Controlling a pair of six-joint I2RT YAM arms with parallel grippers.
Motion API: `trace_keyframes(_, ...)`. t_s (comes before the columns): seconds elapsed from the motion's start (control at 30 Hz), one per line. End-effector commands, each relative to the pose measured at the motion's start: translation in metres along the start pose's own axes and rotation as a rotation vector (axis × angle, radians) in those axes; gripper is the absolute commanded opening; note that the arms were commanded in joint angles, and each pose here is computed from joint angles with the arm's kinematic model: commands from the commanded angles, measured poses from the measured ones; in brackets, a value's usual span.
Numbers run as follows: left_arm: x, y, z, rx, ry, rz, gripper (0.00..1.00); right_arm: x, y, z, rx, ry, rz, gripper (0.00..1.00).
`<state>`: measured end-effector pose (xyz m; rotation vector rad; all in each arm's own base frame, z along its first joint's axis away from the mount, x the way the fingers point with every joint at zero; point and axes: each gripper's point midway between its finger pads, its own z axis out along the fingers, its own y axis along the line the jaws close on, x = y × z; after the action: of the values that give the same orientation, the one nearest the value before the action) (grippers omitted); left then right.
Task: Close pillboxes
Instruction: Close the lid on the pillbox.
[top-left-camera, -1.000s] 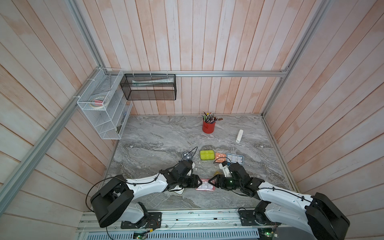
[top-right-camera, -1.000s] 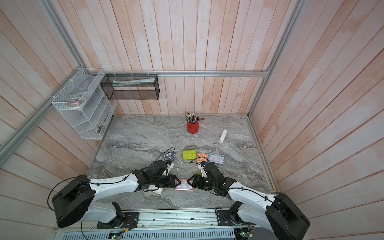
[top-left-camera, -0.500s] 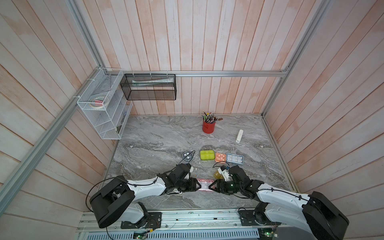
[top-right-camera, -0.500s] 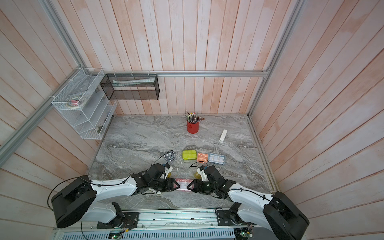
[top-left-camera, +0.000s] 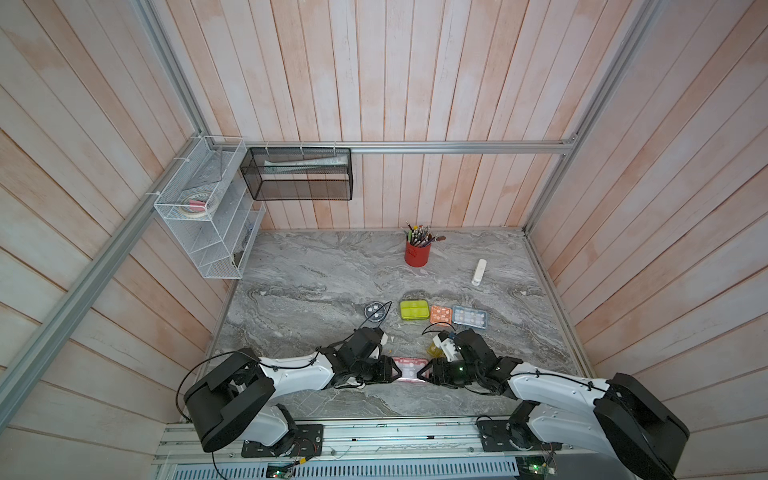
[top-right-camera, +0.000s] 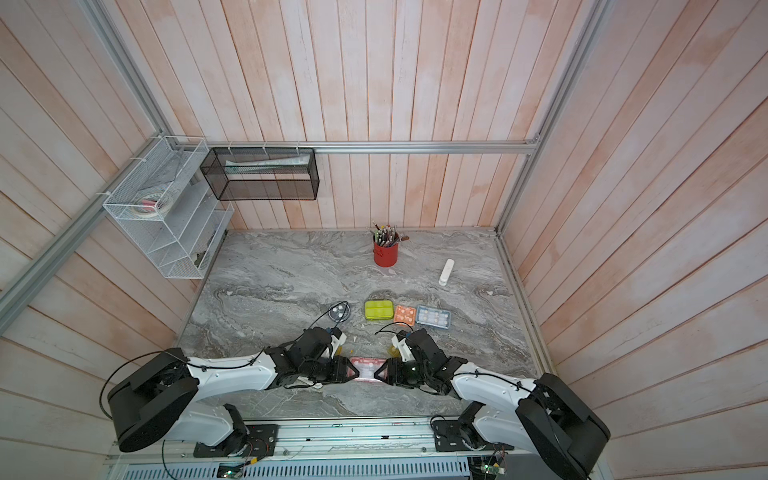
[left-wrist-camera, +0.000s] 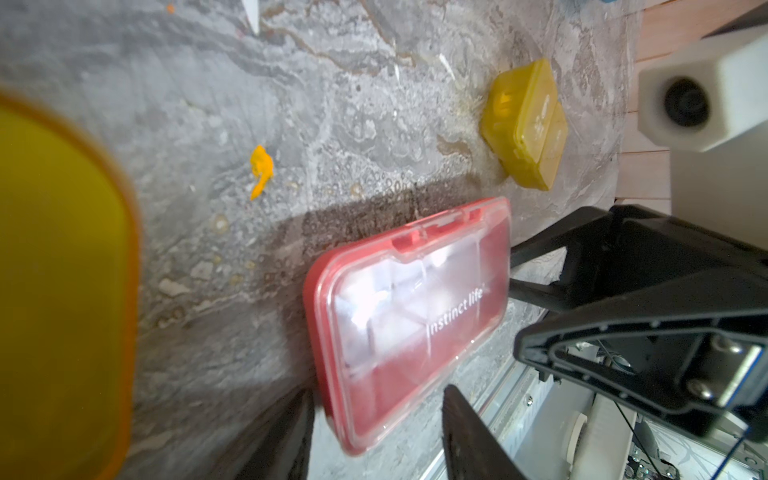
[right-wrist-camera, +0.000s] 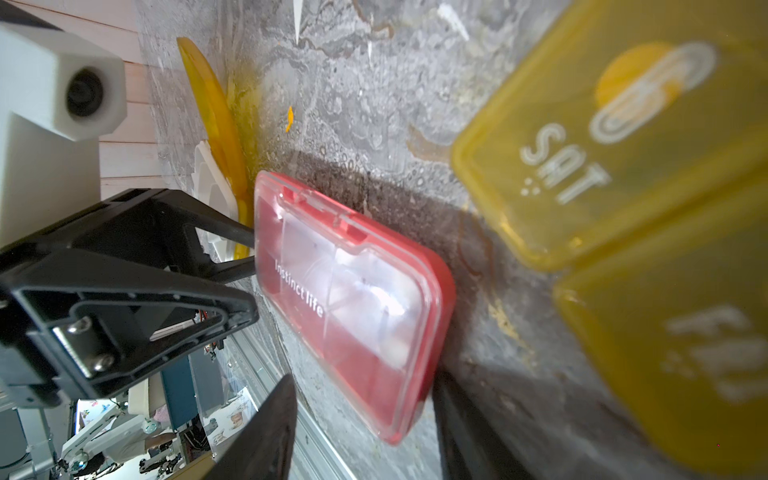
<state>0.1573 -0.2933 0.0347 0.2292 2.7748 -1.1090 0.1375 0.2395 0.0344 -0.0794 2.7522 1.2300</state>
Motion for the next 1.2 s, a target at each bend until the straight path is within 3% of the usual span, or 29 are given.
trace_keyframes(0.0,0.004,0.009,0.004,-0.044,0.025,0.009,0.51,0.000,-0.009,0.001,0.049,-0.001,-0.004,0.52)
trace_keyframes(0.47,0.004,0.027,0.006,-0.163,0.042,0.022,0.45,-0.006,-0.011,-0.001,0.088,-0.010,-0.017,0.44)
trace_keyframes(1.17,0.007,0.029,0.009,-0.171,0.058,0.033,0.44,0.002,-0.021,0.011,0.166,0.036,-0.055,0.39)
